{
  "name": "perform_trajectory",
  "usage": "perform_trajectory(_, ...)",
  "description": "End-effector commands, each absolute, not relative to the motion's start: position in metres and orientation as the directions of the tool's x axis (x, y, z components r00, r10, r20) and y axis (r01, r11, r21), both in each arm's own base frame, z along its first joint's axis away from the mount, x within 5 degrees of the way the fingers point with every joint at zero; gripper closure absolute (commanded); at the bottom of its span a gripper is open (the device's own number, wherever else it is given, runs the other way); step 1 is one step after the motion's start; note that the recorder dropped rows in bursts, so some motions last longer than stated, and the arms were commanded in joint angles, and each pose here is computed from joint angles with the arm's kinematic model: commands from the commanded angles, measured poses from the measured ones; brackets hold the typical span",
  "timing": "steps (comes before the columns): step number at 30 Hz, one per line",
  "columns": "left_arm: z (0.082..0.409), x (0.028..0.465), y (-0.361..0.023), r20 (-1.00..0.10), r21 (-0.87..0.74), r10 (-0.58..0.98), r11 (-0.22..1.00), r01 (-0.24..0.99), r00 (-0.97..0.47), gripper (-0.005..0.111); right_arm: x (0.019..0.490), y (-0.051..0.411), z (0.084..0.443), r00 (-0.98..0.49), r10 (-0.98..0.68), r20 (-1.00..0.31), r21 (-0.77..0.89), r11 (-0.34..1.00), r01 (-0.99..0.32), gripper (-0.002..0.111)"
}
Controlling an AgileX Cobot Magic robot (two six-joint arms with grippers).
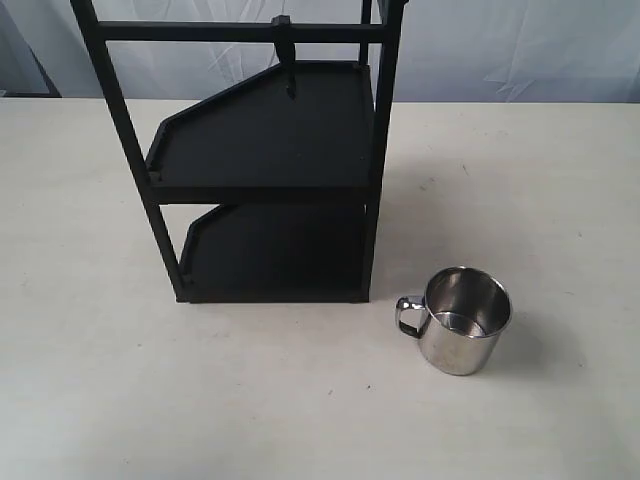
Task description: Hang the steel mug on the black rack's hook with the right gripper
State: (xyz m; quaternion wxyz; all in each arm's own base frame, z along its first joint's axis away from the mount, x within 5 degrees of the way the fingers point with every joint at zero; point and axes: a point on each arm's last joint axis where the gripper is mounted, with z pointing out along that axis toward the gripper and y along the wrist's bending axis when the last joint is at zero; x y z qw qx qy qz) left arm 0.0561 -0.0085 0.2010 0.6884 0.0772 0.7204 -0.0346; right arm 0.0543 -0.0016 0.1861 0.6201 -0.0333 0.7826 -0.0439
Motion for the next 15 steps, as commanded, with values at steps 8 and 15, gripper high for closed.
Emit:
perform_trajectory(8, 0.202, 0.056, -0.009, -0.998, 0.055, 0.06, 0.985, 0.163, -0.031, 0.105, 0.056, -0.004, 0.197, -0.096, -0.27, -0.958, -0.273, 0.962, 0.023, 0.109)
perform_trajectory(15, 0.202, 0.056, -0.009, -0.998, 0.055, 0.06, 0.985, 0.163, -0.031, 0.105, 0.048, -0.007, 0.243, 0.422, 0.156, -0.893, 0.177, 0.984, 0.01, 0.109)
